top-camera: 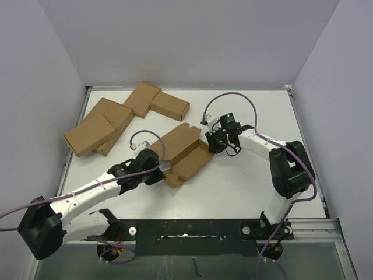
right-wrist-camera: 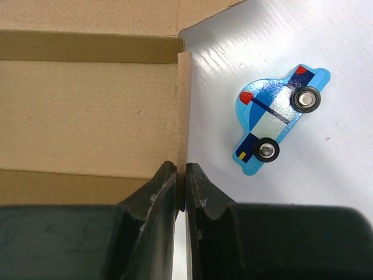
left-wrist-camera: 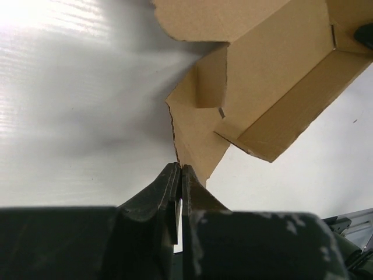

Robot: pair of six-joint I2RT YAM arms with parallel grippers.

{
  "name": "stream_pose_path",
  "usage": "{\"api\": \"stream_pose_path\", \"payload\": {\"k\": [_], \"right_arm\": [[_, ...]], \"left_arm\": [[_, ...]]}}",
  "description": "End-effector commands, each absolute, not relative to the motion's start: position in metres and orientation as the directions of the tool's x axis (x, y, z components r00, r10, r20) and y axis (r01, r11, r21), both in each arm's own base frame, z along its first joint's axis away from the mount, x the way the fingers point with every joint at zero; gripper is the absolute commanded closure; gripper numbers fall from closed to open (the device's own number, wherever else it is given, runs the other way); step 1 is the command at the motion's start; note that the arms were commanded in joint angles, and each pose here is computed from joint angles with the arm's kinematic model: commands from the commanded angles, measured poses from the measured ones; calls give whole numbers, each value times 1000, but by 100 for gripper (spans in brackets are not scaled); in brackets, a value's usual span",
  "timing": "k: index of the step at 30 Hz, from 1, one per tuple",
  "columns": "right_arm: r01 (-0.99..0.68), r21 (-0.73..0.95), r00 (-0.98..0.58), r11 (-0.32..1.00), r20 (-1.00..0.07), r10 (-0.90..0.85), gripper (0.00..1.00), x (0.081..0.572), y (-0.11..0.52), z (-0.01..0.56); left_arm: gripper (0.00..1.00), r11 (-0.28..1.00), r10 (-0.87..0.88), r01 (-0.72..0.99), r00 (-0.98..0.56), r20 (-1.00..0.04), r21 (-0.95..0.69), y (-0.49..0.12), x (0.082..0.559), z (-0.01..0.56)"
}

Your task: Fold the paper box

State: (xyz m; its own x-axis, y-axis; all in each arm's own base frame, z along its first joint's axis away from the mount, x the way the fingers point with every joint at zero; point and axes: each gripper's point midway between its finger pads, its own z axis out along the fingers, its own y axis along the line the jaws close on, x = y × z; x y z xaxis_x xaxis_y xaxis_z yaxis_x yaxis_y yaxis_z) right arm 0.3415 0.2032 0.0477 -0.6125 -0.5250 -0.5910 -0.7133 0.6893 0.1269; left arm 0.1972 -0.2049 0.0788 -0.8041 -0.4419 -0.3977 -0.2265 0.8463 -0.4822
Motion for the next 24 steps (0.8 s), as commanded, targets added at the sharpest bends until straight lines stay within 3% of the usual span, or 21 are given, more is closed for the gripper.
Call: {"api": "stream_pose_path", "payload": {"k": [1,16,24], "right_arm": [[-717,141,-603,683,-617,-506,100,337,210,57],[-707,174,-625,686,-607,-490,100,330,221,54],[-707,175,-628,685,-602,-494,100,329,221,53]], "left_arm": [[100,833,-420,-117,-770,-480,-541,-223,226,120],[100,874,-260,5,-840,-477,-485,-253,264,112],[74,859,-273,-5,-851,-449,-512,-257,259,106]]}}
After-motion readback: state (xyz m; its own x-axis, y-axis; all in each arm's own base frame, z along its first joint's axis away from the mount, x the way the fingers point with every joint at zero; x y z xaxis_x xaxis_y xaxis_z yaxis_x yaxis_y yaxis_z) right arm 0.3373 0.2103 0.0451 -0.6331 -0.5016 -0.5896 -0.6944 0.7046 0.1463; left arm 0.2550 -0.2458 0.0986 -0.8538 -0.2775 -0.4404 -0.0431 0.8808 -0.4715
